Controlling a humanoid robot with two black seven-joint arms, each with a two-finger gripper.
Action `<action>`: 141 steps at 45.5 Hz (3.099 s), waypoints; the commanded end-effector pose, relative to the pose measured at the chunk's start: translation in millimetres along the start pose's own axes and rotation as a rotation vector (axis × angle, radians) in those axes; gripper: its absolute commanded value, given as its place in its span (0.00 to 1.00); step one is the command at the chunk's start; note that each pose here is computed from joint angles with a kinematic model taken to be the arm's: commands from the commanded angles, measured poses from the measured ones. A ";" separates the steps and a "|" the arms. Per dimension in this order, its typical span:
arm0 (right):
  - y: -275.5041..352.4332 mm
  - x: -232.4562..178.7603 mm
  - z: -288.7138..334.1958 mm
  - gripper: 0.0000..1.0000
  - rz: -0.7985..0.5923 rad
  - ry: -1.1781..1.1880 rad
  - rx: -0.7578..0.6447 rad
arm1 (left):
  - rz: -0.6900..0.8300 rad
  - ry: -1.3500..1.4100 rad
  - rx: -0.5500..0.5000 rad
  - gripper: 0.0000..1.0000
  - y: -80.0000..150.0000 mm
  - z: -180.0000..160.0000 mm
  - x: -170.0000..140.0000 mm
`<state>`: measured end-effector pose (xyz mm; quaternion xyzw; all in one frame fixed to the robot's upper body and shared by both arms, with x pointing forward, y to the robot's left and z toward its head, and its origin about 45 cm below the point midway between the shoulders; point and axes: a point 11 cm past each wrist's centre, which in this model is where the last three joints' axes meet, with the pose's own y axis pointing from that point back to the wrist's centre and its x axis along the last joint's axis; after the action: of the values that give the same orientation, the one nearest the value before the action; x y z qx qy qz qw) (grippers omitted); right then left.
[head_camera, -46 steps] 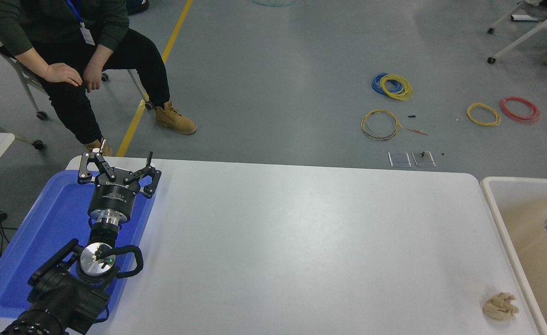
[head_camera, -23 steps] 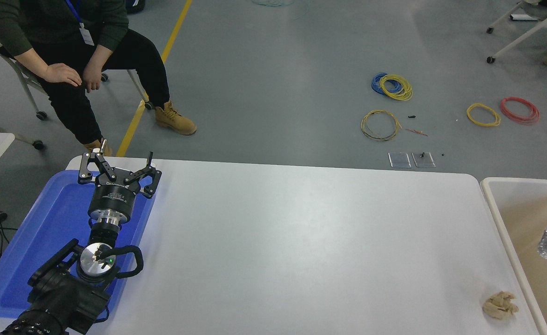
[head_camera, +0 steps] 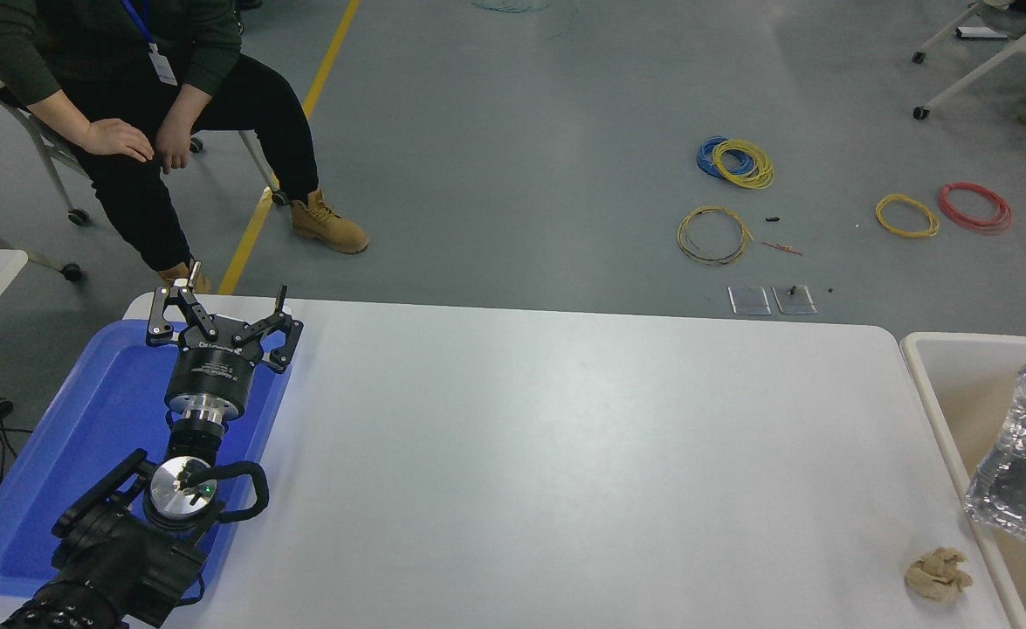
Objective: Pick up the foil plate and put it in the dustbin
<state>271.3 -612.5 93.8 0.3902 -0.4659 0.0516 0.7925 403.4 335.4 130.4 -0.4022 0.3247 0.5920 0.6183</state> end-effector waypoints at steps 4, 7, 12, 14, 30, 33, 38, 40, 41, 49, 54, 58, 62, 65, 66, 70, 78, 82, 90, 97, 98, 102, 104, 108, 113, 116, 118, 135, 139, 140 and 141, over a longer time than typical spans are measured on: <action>-0.1 0.4 1.7 0.25 0.018 -0.005 -0.004 | -0.001 0.000 0.000 1.00 -0.1 0.1 -0.2; -0.2 0.1 3.0 0.35 0.030 -0.004 -0.006 | 0.001 0.000 0.000 1.00 0.4 0.0 0.4; -0.3 -4.2 6.4 0.52 0.032 0.002 -0.010 | -0.001 0.000 0.000 1.00 -0.1 0.1 -0.2; -0.3 -4.6 6.8 0.61 0.034 0.002 -0.011 | -0.001 0.001 0.000 1.00 -0.1 -0.6 -0.3; 0.4 7.6 0.4 0.99 0.083 -0.015 0.000 | -0.001 0.000 0.000 1.00 -0.1 0.1 -0.2; 0.9 16.2 -4.5 0.99 0.094 -0.026 0.009 | -0.001 0.001 0.000 1.00 -0.1 -0.6 -0.3; 2.3 33.2 -14.8 0.99 0.115 -0.048 0.027 | 0.001 0.001 0.001 1.00 0.5 -0.7 0.3; 3.3 41.4 -19.7 0.99 0.127 -0.058 0.035 | 0.001 0.001 0.001 1.00 0.5 -0.7 0.3; 3.8 44.9 -22.3 0.99 0.130 -0.062 0.040 | 0.001 0.000 0.002 1.00 0.4 -0.2 0.4; 14.1 80.5 -61.1 1.00 0.133 -0.122 0.121 | -0.001 0.000 0.000 1.00 -0.1 0.1 -0.2; 23.1 102.9 -77.9 1.00 0.128 -0.151 0.166 | -0.001 0.001 0.000 1.00 -0.1 -0.6 -0.3; 34.3 118.6 -101.2 1.00 0.123 -0.156 0.221 | -0.001 0.000 0.001 1.00 -0.1 -0.1 -0.2; 45.9 136.7 -120.3 1.00 0.135 -0.143 0.262 | -0.001 0.001 0.002 1.00 -0.1 -0.8 -0.3; 56.8 151.2 -136.0 1.00 0.147 -0.111 0.294 | -0.001 0.000 0.001 1.00 -0.1 -0.1 -0.2; 61.1 154.8 -142.6 1.00 0.145 -0.099 0.309 | -0.001 0.000 0.001 1.00 -0.1 -0.1 -0.2; 79.7 164.6 -165.9 1.00 0.115 -0.055 0.362 | -0.001 0.000 0.001 1.00 -0.1 -0.1 -0.2; 122.7 167.1 -205.4 1.00 0.000 0.005 0.474 | -0.001 0.000 0.001 1.00 -0.1 -0.1 -0.2; 142.7 168.1 -219.0 1.00 -0.077 0.033 0.521 | -0.001 0.000 0.001 1.00 -0.1 -0.1 -0.2; 175.4 166.3 -232.7 1.00 -0.216 0.145 0.561 | -0.001 0.001 0.002 1.00 -0.1 -0.8 -0.3; 206.9 161.0 -232.4 1.00 -0.324 0.268 0.567 | -0.001 0.000 0.001 1.00 -0.1 -0.1 -0.2; 211.0 159.5 -232.5 1.00 -0.339 0.278 0.571 | -0.001 0.001 0.002 1.00 -0.1 -0.8 -0.3; 227.7 154.2 -234.2 1.00 -0.381 0.310 0.593 | -0.001 0.000 0.001 1.00 -0.1 -0.1 -0.2; 236.1 150.6 -233.7 1.00 -0.406 0.329 0.601 | -0.001 0.000 0.001 1.00 -0.1 -0.1 -0.2; 251.6 145.8 -227.8 1.00 -0.457 0.376 0.600 | -0.001 0.000 0.001 1.00 -0.1 -0.1 -0.2; 272.5 139.9 -225.2 1.00 -0.510 0.421 0.619 | -0.001 0.001 0.002 1.00 -0.1 -0.8 -0.3; 284.9 141.7 -225.6 1.00 -0.517 0.438 0.635 | -0.001 0.000 0.001 1.00 -0.1 -0.1 -0.2; 290.3 142.3 -225.7 1.00 -0.521 0.444 0.642 | -0.001 0.000 0.001 1.00 -0.1 -0.1 -0.2; 328.5 156.4 -220.6 1.00 -0.590 0.524 0.665 | -0.001 0.000 0.001 1.00 -0.1 -0.1 -0.2; 331.9 159.6 -221.4 1.00 -0.585 0.525 0.670 | -0.001 0.000 0.001 1.00 -0.1 -0.1 -0.2; 332.1 160.3 -221.4 1.00 -0.583 0.527 0.668 | -0.001 0.000 0.001 1.00 -0.1 -0.1 -0.2; 331.9 160.4 -222.0 1.00 -0.582 0.530 0.667 | -0.001 0.000 0.001 1.00 -0.1 -0.1 -0.2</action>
<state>372.5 -289.4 334.2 0.7074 -0.0984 0.0691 0.6965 403.5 335.2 130.6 -0.4020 0.3249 0.5916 0.6187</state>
